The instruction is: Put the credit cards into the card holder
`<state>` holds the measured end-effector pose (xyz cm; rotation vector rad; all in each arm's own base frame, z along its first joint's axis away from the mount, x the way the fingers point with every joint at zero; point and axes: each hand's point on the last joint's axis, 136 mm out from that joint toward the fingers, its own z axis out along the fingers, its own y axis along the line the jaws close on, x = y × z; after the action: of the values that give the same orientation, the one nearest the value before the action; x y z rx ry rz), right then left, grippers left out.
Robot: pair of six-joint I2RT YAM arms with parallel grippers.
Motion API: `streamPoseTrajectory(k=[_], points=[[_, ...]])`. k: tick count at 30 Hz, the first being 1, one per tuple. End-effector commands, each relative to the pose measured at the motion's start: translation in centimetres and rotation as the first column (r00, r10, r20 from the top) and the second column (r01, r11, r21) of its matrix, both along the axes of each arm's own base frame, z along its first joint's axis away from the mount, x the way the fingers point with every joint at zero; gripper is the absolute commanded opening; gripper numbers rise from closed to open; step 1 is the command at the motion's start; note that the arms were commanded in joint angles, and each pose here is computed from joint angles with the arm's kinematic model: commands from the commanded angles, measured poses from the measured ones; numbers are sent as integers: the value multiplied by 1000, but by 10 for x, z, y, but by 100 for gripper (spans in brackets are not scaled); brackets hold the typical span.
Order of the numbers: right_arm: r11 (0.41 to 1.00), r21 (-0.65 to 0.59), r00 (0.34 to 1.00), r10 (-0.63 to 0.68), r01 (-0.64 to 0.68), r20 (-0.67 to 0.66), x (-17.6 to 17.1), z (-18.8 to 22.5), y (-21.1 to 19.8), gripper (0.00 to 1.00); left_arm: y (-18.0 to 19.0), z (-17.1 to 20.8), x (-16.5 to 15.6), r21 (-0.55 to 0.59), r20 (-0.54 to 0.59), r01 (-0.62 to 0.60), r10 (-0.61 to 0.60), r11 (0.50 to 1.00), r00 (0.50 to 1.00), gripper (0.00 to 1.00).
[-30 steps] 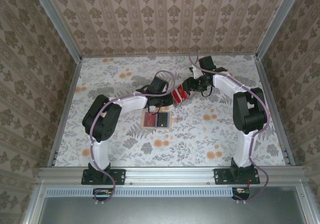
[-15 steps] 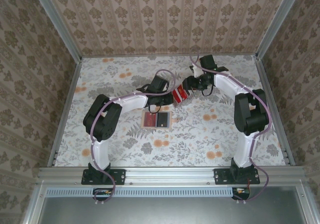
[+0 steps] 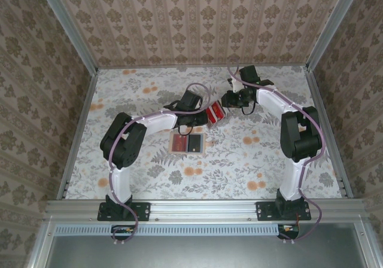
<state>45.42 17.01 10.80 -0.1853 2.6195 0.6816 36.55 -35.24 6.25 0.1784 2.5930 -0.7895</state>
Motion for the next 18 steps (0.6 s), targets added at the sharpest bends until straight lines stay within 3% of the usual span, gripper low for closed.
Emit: streamPoseTrajectory(k=[1,12,18], points=[[1000,-19,1000,-24,24,-6,-2,4,-7,26,-4,3,-2,-4,-3,10,-10,1000,1000,13],[999,-13,1000,-30,30,-8,0,5,-9,16,-3,7,-3,-9,1,10,-10,1000,1000,13],[998,-42,999,-44,44,-10,2,-2,-14,32,-2,4,-4,-5,-1,12,-12,1000,1000,13]])
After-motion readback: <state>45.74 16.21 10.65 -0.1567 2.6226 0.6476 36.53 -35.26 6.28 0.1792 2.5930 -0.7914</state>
